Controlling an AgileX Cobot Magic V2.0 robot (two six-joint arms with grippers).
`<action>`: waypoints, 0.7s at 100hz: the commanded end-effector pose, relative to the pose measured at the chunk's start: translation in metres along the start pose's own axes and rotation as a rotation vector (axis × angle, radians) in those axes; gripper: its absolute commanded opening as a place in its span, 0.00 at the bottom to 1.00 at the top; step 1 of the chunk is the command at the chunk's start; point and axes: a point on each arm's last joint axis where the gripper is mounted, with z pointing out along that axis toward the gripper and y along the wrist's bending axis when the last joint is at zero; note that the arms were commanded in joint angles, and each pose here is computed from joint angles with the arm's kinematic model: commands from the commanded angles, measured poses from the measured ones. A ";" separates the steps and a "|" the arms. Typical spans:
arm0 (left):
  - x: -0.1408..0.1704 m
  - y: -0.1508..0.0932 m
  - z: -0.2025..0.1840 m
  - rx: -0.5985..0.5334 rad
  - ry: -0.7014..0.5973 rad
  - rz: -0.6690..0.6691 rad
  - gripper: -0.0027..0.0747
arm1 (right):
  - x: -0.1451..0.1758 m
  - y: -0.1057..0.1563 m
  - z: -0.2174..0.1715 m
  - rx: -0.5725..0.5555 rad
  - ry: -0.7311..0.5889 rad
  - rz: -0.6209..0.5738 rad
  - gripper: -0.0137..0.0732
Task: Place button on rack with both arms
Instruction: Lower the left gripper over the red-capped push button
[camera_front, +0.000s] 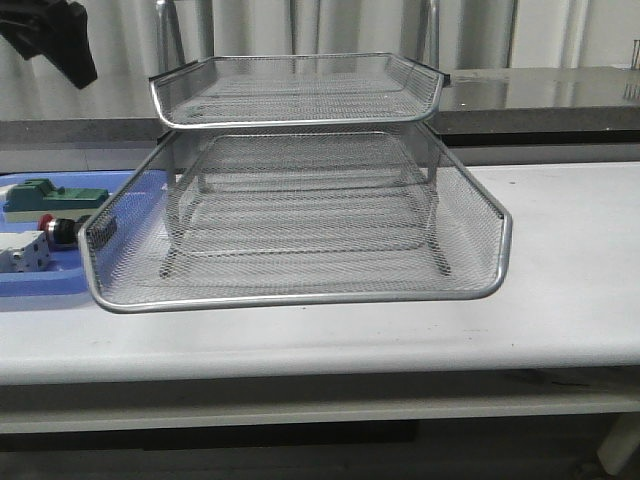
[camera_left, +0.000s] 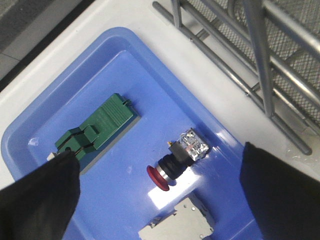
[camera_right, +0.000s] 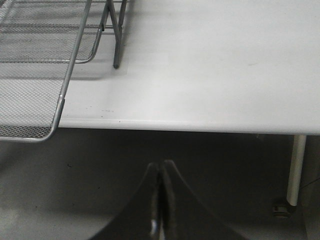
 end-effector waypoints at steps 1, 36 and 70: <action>-0.013 0.010 -0.020 -0.055 -0.057 0.046 0.83 | -0.013 0.000 -0.006 0.007 -0.091 -0.008 0.08; -0.004 0.010 0.041 0.014 0.034 0.159 0.83 | -0.013 0.000 -0.006 0.007 -0.091 -0.008 0.08; 0.010 0.007 0.080 0.053 0.132 0.225 0.83 | -0.013 0.000 -0.006 0.007 -0.091 -0.008 0.08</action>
